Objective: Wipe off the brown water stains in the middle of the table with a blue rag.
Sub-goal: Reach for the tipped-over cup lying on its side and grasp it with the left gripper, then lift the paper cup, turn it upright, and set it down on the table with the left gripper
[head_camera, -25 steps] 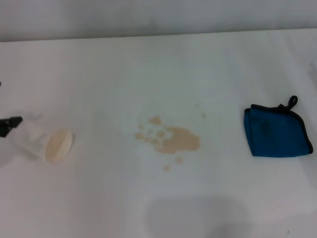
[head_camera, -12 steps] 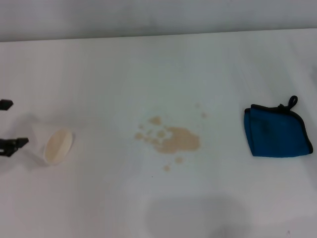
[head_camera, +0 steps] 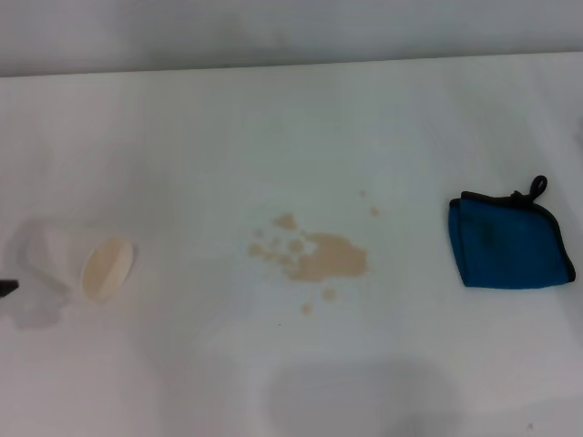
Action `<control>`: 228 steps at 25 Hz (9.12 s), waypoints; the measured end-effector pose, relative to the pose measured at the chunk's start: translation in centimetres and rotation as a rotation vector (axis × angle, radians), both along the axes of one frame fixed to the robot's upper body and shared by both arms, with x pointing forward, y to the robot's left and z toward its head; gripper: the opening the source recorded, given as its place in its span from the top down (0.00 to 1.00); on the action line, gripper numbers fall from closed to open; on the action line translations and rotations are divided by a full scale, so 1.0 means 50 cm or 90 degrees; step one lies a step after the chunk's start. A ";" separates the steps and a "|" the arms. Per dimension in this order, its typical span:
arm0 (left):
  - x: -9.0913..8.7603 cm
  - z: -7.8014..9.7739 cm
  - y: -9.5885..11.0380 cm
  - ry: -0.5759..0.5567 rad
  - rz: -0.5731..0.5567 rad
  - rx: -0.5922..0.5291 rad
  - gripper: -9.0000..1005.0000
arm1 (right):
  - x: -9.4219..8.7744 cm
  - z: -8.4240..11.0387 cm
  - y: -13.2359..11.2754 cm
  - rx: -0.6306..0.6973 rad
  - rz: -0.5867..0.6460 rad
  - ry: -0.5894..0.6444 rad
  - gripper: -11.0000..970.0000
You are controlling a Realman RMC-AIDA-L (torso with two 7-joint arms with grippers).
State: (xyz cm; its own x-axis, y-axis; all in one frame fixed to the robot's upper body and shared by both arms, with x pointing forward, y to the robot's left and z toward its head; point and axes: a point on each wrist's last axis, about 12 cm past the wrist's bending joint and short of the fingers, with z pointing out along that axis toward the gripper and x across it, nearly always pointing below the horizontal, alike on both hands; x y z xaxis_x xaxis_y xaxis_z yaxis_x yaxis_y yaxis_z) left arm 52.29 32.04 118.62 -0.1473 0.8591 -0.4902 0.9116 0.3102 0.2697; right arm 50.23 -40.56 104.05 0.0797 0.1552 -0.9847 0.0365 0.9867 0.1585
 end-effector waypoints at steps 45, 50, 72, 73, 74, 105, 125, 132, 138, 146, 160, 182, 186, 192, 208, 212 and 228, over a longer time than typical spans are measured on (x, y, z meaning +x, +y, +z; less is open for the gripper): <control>0.075 -0.030 0.011 0.191 0.516 -0.411 0.16 | 0.017 -0.018 -0.003 0.014 -0.026 0.058 0.13; 0.079 -0.016 0.027 0.282 0.676 -0.516 0.16 | 0.021 0.007 -0.041 0.016 -0.044 0.043 0.13; 0.059 -0.021 0.114 0.577 0.963 -0.611 0.16 | -0.016 0.025 -0.183 0.024 -0.195 0.129 0.13; 0.058 -0.023 0.116 0.585 0.968 -0.620 0.16 | -0.015 0.024 -0.184 0.023 -0.201 0.133 0.13; 0.057 -0.024 0.119 0.588 0.972 -0.627 0.16 | -0.015 0.023 -0.184 0.022 -0.206 0.135 0.13; 0.078 -0.057 0.092 0.551 0.851 -0.648 0.16 | -0.022 0.012 -0.175 0.010 -0.224 0.139 0.13; 0.107 0.007 0.100 0.355 0.507 -0.336 0.16 | -0.001 0.015 -0.096 -0.002 -0.039 0.115 0.13; 0.135 0.055 0.080 0.256 0.336 -0.154 0.16 | -0.012 -0.017 -0.032 0.088 0.029 0.098 0.13; 0.138 0.058 0.085 0.188 0.230 -0.010 0.16 | -0.024 -0.019 -0.005 0.129 0.069 0.069 0.13; 0.157 0.087 0.056 0.089 0.083 0.110 0.16 | -0.032 -0.024 0.008 0.160 0.092 0.069 0.13; 0.173 0.049 -0.087 0.015 -0.291 0.199 0.16 | -0.046 -0.043 0.039 0.206 0.110 0.075 0.13; 0.159 -0.078 -0.108 -0.034 -0.402 0.310 0.16 | -0.076 -0.048 0.043 0.215 0.138 0.074 0.13; 0.164 -0.090 -0.110 -0.054 -0.403 0.313 0.16 | -0.078 -0.048 0.043 0.224 0.141 0.076 0.13; 0.169 -0.110 -0.118 -0.076 -0.400 0.305 0.16 | -0.072 -0.046 0.045 0.224 0.144 0.077 0.13; 0.186 -0.147 -0.143 -0.109 -0.444 0.310 0.16 | -0.067 -0.045 0.039 0.217 0.138 0.081 0.13; 0.190 -0.153 -0.151 -0.117 -0.448 0.302 0.17 | -0.067 -0.046 0.038 0.217 0.134 0.082 0.13; 0.192 -0.154 -0.171 -0.123 -0.453 0.267 0.22 | -0.057 -0.048 0.037 0.214 0.125 0.094 0.13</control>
State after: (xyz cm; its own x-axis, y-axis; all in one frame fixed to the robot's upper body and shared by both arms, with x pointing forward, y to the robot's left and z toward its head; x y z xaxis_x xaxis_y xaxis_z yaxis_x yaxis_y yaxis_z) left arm 61.87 23.51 110.94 0.5510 0.8315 -0.0710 0.7774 -0.4805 0.4058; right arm 47.40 -38.73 101.66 -0.1222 0.4679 -0.8753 -0.1012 0.8714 0.4800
